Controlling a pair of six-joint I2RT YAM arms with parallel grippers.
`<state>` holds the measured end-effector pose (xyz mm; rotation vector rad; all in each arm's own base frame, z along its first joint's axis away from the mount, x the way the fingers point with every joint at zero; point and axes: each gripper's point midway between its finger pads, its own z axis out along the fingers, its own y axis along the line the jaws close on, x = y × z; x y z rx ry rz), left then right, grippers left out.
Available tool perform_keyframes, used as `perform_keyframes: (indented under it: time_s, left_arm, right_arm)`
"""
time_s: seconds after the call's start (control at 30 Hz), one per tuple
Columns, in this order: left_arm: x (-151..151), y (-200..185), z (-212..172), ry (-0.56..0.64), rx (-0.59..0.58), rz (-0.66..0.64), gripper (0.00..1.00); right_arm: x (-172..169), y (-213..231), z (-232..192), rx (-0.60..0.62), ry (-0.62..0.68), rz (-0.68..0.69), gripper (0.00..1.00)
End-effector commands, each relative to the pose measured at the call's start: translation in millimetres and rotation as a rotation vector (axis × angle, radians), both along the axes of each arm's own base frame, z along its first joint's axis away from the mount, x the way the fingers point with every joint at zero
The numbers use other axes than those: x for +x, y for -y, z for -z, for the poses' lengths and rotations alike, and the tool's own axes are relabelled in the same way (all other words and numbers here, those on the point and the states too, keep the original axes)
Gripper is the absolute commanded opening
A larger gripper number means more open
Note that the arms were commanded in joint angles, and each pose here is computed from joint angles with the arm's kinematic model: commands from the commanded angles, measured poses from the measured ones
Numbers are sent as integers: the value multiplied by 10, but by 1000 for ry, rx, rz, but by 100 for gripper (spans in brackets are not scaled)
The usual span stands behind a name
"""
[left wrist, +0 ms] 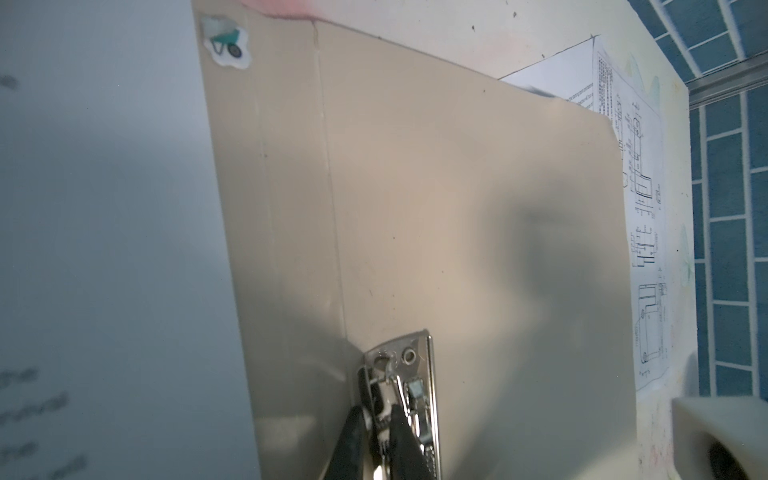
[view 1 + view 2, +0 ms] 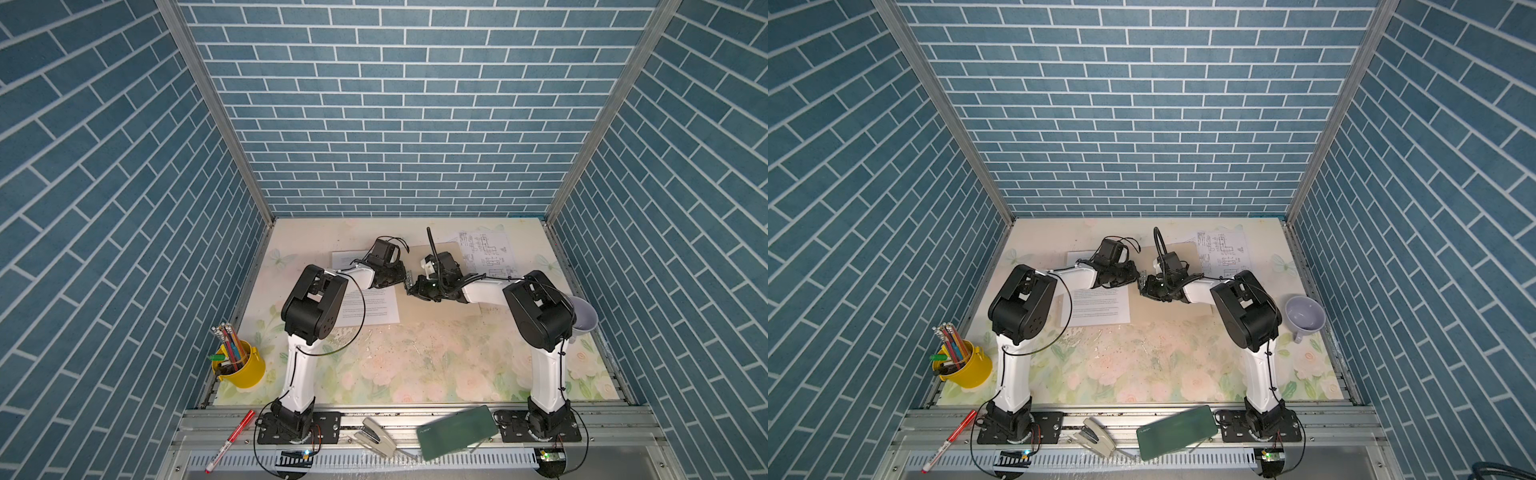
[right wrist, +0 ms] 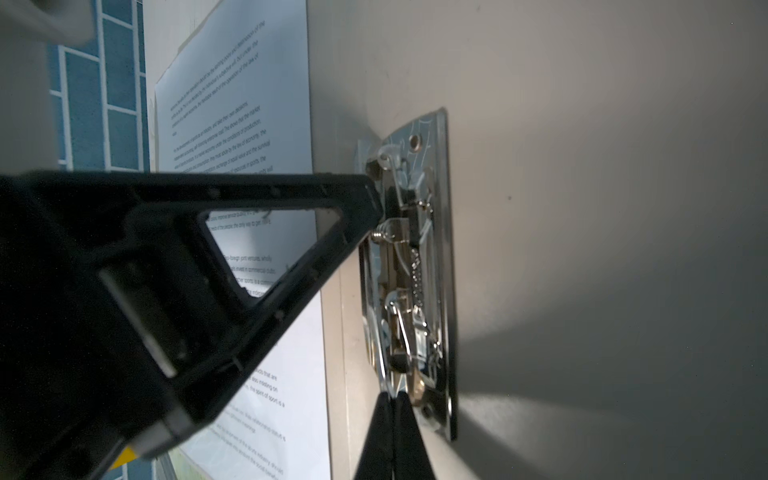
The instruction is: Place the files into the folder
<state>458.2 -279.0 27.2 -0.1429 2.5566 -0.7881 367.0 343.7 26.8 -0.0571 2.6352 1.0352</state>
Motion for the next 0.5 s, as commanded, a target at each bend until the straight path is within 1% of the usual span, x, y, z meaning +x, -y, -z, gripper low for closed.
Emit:
perform_keyframes:
  time_s: [0.0, 0.1, 0.17, 0.3, 0.47]
  left_arm:
    - [-132, -64, 325, -91, 51, -2, 15]
    - [-100, -62, 316, -90, 46, -16, 12]
    - [-94, -57, 327, -95, 48, -21, 12]
    - [-54, -49, 271, -81, 29, -36, 20]
    - [-27, -76, 265, -83, 20, -59, 21]
  right_arm:
    - [-366, 539, 727, -240, -184, 53, 0]
    - [-371, 540, 744, -250, -182, 51, 0]
    - [-381, 544, 758, -253, -186, 48, 0]
    - [-409, 564, 775, -257, -193, 48, 0]
    - [-411, 563, 764, -258, -194, 46, 0]
